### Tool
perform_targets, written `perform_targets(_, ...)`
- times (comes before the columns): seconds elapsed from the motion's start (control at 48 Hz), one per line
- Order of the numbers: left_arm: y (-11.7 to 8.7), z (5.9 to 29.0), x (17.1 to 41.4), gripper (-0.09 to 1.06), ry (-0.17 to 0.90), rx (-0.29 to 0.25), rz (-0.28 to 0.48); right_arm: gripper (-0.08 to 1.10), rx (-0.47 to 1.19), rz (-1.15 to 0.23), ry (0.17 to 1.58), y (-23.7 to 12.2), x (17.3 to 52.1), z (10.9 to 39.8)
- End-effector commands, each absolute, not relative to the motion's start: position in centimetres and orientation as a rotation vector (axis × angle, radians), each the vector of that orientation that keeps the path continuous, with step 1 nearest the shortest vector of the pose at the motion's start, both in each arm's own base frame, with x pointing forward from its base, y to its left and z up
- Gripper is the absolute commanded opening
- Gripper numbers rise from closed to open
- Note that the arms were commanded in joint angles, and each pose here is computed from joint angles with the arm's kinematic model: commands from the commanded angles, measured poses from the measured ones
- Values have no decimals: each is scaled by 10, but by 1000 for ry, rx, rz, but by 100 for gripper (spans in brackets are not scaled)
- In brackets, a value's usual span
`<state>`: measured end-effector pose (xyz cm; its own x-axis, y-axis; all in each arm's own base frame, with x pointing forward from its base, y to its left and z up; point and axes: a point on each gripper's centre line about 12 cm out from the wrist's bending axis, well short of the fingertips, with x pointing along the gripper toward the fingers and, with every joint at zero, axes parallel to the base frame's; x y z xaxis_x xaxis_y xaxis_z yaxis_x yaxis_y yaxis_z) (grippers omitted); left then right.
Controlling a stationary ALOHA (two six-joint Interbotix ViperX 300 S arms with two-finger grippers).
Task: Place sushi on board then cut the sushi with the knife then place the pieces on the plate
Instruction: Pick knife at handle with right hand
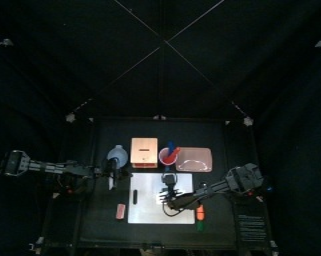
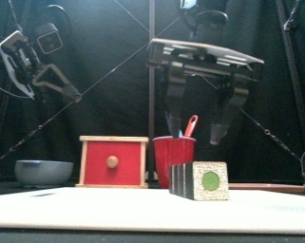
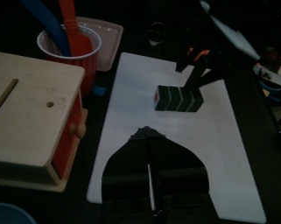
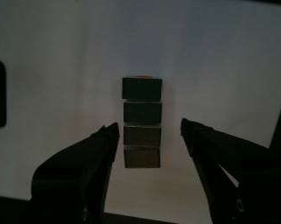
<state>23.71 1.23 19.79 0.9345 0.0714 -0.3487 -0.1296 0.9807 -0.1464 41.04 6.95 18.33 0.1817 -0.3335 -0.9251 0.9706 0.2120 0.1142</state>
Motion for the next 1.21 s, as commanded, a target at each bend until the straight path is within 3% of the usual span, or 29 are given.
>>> perform_targets(0.021, 13, 203, 239, -3, 332, -172, 105, 90, 900, -1021, 876, 50, 402, 233)
perform_targets(0.292, 13, 200, 238, -3, 346, -177, 108, 90, 794, -874, 860, 1, 384, 296)
perform_targets(0.833, 14, 197, 236, -3, 374, -182, 111, 90, 570, -674, 957, -115, 356, 382)
perform_targets(1.021, 13, 195, 236, -3, 396, -191, 112, 90, 486, -621, 1049, -149, 347, 386)
perform_targets(1.208, 14, 195, 236, -3, 394, -196, 116, 90, 530, -492, 1141, -175, 346, 363)
